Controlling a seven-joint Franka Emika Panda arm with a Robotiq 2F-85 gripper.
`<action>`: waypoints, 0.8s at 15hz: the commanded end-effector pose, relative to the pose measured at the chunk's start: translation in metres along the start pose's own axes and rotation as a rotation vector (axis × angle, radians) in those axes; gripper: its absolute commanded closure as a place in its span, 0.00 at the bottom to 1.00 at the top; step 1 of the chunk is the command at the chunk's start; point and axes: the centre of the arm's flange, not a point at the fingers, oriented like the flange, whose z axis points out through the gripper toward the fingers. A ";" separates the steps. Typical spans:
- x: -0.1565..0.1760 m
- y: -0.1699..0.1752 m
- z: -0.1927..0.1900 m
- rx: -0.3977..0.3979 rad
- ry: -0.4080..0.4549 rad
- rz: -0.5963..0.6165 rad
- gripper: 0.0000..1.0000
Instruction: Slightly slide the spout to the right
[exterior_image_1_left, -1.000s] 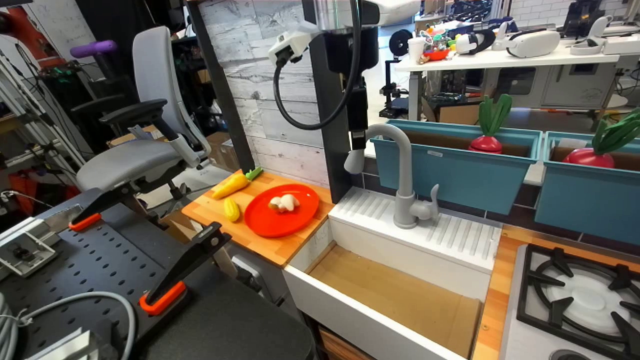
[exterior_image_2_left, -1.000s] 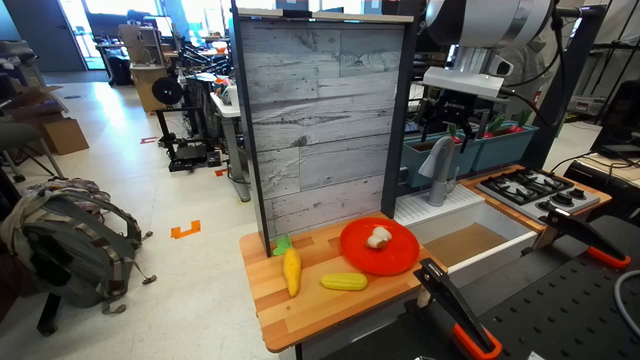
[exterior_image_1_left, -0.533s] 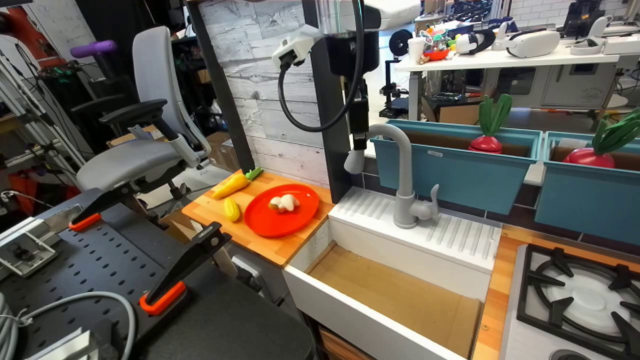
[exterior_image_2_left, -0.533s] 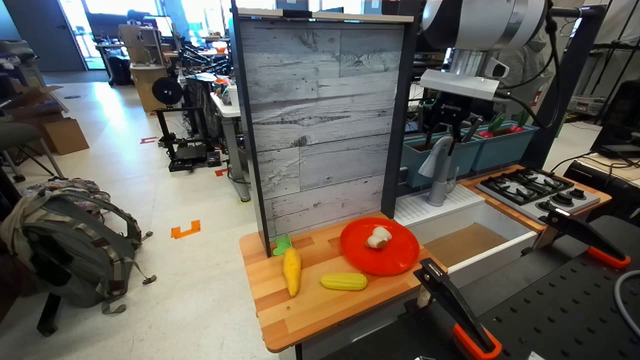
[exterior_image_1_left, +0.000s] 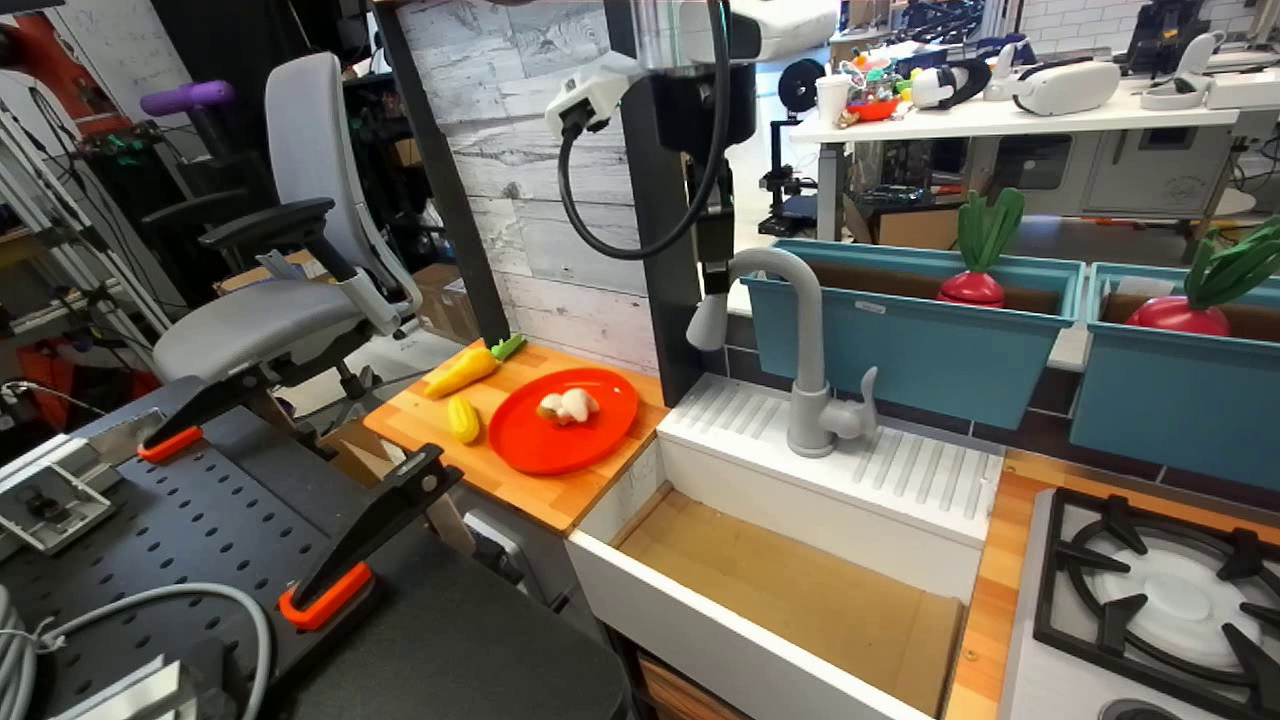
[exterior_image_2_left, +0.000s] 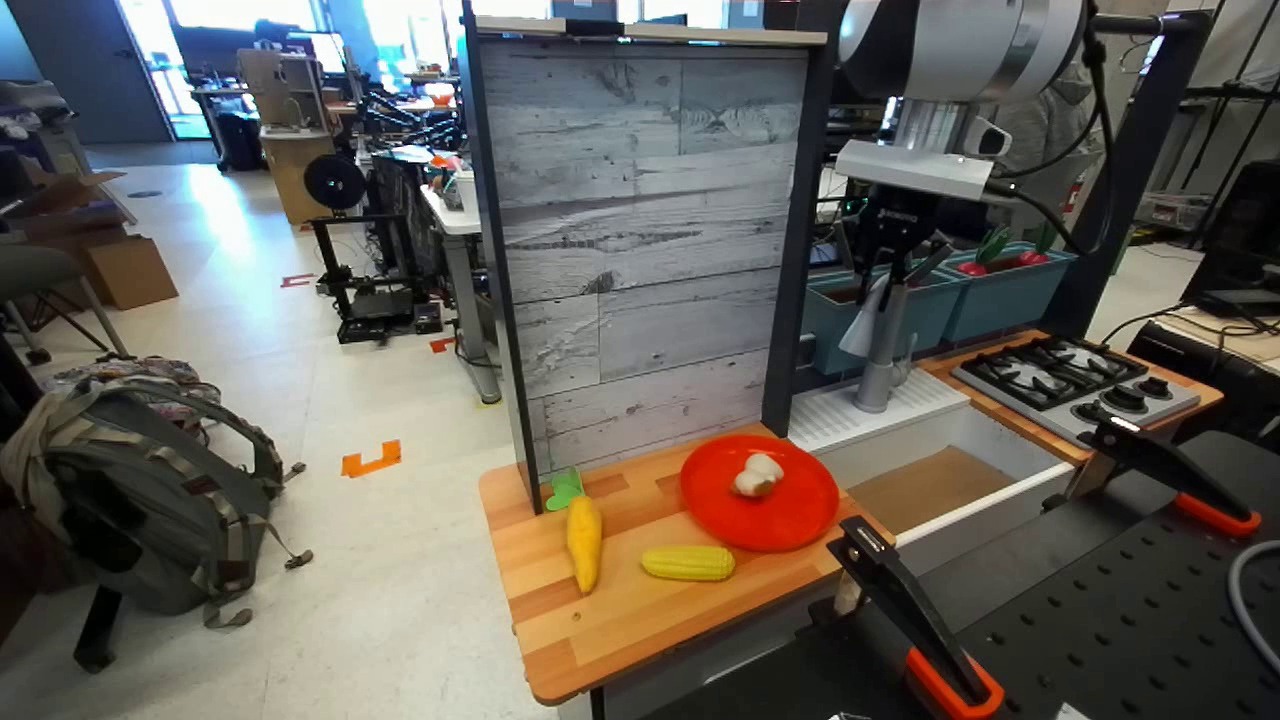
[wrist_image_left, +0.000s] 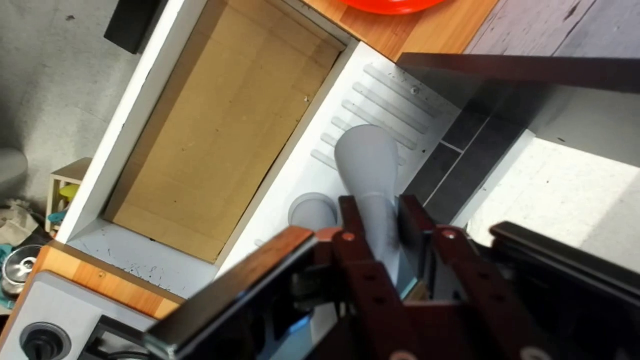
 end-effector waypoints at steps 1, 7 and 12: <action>0.010 -0.002 0.011 -0.041 -0.019 -0.021 0.94; 0.013 0.026 0.010 -0.059 -0.033 -0.099 0.94; 0.026 0.056 0.011 -0.056 -0.071 -0.128 0.94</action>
